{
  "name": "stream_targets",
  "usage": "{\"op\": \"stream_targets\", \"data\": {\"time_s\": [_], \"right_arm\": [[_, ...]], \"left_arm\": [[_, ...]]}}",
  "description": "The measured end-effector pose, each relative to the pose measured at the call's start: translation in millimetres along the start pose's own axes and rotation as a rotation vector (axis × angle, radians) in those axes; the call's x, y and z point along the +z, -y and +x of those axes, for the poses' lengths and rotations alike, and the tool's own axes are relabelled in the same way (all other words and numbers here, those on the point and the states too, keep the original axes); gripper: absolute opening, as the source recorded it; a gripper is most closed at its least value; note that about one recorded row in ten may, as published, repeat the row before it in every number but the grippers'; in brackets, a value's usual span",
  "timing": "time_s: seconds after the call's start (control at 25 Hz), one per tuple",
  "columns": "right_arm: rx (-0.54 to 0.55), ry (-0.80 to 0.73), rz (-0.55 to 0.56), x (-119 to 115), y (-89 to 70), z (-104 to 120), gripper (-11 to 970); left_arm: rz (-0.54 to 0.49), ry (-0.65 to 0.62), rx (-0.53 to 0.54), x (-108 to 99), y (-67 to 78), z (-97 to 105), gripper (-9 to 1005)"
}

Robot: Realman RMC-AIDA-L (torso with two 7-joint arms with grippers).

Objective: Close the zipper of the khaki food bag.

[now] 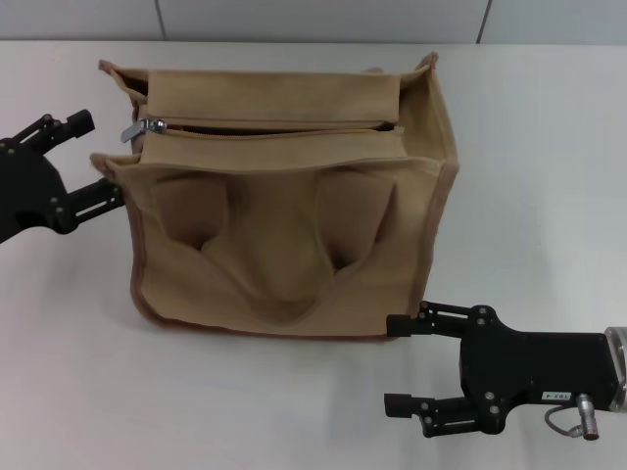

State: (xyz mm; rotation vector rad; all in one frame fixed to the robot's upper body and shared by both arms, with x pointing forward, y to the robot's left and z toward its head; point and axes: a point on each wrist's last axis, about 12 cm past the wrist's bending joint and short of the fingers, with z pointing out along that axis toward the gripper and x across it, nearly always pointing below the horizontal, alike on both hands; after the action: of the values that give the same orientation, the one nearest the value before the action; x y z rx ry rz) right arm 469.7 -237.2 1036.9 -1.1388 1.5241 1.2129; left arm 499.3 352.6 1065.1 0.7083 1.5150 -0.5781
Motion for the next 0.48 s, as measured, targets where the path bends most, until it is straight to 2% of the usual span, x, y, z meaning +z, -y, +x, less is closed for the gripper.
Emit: {"op": "stream_targets", "data": {"time_s": [0.24,0.44,0.48], "right_arm": [[0.006,0.002,0.0,-0.1,-0.8,0.7,826],[0.014,0.003,0.0,-0.2,-1.0,0.7,826],[0.014,0.003,0.0,-0.2,-1.1,0.8,826]], "left_arm": [[-0.066,0.005,0.019,9.4,-2.9,1.8,785],[-0.114,0.044,0.055,3.6,-2.4,0.7,782],[-0.154,0.08,0.052,-8.9,-2.7,-0.7,781]]}}
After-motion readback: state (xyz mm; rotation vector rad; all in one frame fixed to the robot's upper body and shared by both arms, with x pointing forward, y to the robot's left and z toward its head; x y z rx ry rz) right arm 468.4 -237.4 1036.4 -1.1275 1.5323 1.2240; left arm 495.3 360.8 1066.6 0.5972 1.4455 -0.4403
